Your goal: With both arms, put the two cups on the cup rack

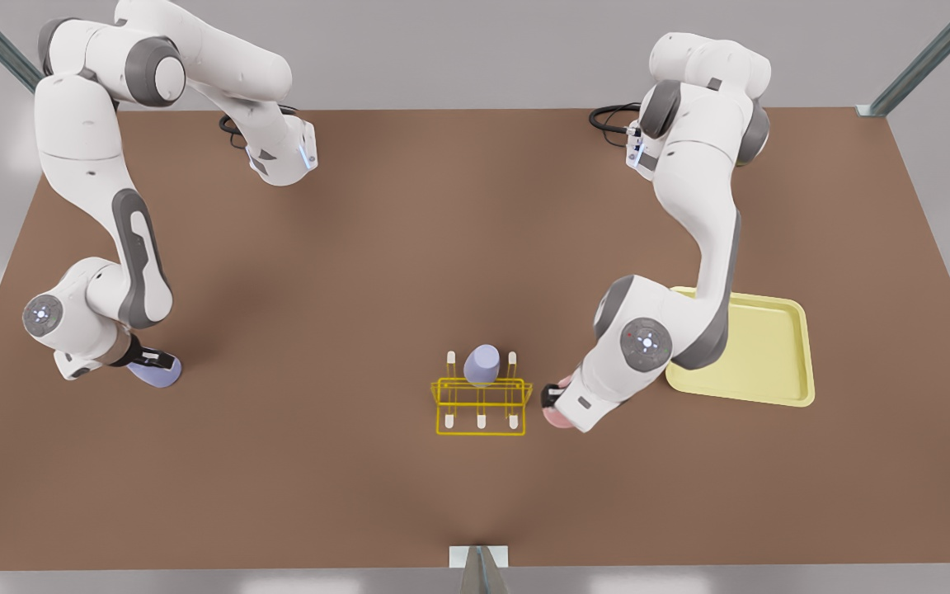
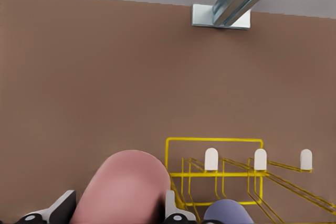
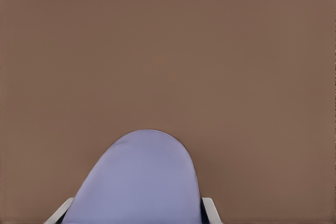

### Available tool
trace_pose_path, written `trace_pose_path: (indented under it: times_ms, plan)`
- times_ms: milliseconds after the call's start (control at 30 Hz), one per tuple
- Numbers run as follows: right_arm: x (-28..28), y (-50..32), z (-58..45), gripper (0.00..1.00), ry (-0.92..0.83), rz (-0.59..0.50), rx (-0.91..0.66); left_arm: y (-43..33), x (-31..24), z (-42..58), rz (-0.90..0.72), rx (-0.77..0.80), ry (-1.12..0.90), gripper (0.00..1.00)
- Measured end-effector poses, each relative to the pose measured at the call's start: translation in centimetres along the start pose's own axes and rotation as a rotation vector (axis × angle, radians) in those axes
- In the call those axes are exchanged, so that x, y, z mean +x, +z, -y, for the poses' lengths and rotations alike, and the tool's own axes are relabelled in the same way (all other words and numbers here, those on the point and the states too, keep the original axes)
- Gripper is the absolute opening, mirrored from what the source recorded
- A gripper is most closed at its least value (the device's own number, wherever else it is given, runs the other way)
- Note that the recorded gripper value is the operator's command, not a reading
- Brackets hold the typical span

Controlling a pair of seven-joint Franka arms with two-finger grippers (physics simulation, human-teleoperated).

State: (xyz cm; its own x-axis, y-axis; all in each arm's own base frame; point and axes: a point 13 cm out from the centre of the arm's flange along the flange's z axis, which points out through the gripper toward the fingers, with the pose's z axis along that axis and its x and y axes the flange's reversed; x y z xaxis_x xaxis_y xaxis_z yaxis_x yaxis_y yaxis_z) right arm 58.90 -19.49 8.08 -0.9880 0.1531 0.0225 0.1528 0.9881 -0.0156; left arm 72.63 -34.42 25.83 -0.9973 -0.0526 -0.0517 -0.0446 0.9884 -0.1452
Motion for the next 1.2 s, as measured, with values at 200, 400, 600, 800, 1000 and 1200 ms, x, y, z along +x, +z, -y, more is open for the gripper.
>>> trace_pose_path:
  times_ms: [200,400,600,800,1000,1200]
  plan:
    - [-1.9,-4.3,-5.8,0.86,-0.081,0.033,-0.04,-0.3,0.5,4.4,0.033,0.066,-0.134,0.83]
    - [-4.9,-9.8,-19.5,0.86,-0.268,0.098,-0.127,1.2,0.7,7.6,0.068,0.111,-0.235,0.83]
    - [-5.8,-14.3,-35.7,0.86,-0.478,0.177,-0.168,2.5,0.9,8.6,0.07,0.129,-0.316,1.0]
    - [-8.2,-17.0,-45.5,0.86,-0.541,0.264,-0.218,2.4,0.7,8.3,0.069,0.128,-0.384,1.0]
    - [-9.2,-19.3,-53.9,0.86,-0.574,0.344,-0.275,-15.5,-2.3,-14.8,0.045,-0.084,-0.519,1.0]
    - [-8.5,-19.7,-58.7,0.86,-0.574,0.374,-0.312,-17.6,11.6,-30.4,-0.254,-0.296,-0.456,1.0]
